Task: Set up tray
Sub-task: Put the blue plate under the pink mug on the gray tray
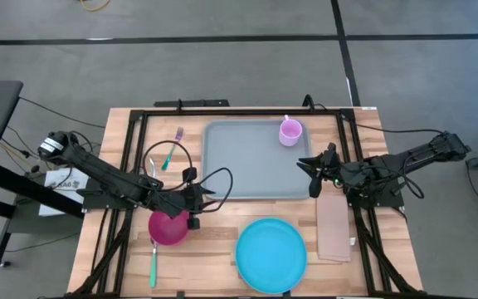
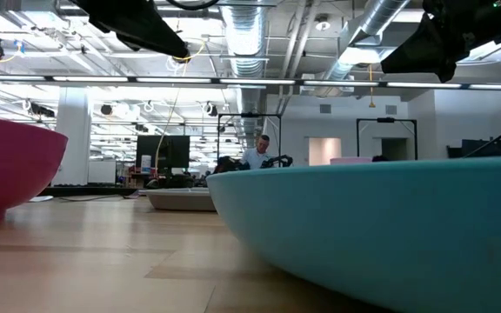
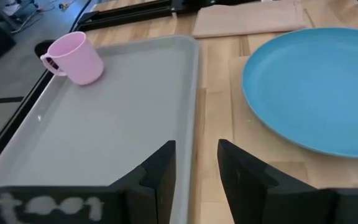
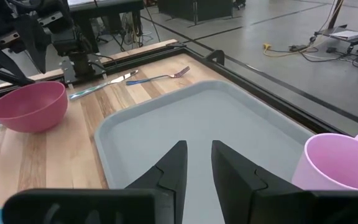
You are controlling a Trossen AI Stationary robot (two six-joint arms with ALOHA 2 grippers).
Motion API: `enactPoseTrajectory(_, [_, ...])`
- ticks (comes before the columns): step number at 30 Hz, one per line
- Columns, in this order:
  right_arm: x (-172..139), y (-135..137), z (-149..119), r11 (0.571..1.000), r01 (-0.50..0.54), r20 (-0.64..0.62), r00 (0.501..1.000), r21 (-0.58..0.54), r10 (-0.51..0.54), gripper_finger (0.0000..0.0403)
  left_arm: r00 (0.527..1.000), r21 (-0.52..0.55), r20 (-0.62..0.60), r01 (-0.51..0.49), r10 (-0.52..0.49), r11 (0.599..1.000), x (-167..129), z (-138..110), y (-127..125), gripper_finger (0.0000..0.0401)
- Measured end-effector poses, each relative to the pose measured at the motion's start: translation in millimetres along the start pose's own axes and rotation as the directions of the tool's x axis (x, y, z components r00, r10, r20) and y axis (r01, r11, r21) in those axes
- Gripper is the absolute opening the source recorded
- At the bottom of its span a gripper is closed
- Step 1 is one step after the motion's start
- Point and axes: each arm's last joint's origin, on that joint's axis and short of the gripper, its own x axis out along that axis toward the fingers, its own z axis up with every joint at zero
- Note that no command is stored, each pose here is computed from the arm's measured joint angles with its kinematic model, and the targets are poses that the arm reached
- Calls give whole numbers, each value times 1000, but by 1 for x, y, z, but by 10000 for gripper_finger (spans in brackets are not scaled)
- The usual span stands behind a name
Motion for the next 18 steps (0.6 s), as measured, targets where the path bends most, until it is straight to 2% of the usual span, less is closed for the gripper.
enactPoseTrajectory(10, [0, 0, 0, 1000, 0, 0, 1000, 0, 0, 67, 998, 48, -64, -6, 9, 999, 0, -7, 1, 109])
enactPoseTrajectory(18, [0, 0, 0, 1000, 0, 0, 1000, 0, 0, 67, 998, 37, -68, -7, 10, 999, 0, -7, 1, 109])
